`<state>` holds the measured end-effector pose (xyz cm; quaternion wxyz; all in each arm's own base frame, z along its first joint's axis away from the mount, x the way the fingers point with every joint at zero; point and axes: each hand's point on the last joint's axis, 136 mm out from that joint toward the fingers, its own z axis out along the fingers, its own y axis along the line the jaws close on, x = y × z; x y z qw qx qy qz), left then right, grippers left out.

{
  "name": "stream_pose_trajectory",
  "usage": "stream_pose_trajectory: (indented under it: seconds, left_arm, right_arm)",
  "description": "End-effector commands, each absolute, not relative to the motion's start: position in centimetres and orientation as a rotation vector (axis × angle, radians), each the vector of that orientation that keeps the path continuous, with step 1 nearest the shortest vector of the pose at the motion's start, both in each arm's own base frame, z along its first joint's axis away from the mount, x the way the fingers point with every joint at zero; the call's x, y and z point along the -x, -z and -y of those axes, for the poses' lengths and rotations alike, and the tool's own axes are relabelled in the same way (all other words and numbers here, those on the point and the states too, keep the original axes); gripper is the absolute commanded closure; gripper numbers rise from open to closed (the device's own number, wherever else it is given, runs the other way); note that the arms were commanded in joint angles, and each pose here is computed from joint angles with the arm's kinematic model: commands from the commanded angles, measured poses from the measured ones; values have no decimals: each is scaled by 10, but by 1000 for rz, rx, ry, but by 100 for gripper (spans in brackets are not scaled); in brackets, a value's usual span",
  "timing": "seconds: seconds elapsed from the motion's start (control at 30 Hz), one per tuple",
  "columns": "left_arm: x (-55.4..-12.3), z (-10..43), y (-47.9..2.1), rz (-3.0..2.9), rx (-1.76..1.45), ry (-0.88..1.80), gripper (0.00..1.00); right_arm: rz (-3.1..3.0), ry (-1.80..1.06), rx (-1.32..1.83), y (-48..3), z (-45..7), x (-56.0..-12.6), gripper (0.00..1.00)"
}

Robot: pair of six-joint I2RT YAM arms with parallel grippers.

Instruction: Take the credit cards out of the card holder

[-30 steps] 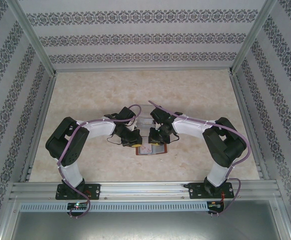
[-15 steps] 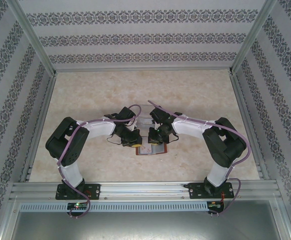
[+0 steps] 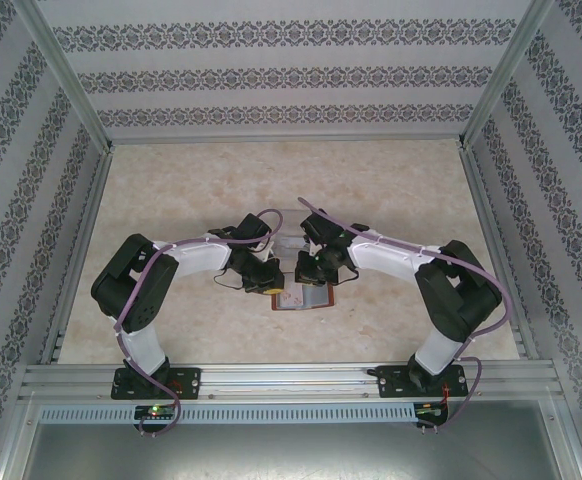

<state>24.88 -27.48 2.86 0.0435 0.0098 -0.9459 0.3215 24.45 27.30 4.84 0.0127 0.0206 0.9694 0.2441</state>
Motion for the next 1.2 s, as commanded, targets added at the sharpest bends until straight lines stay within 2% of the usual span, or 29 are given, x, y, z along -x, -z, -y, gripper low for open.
stream_pose_trajectory:
  seconds: [0.0,0.23,0.67,1.17]
  left_arm:
    - [-245,275,-26,2896,-2,-948,90]
    - [-244,274,-26,2897,-2,-947,90]
    - [-244,273,-27,2902,0,-938,90]
    - [-243,270,-33,2918,7,-928,90]
  right_arm:
    - [-3026,-826,-53,-49,-282,-241,87]
    - [-3078,-786,-67,-30,-280,-236,85]
    - [-3100,-677,-68,-21,-267,-235,77]
    - [-3087,-589,-48,-23,-258,-239,76]
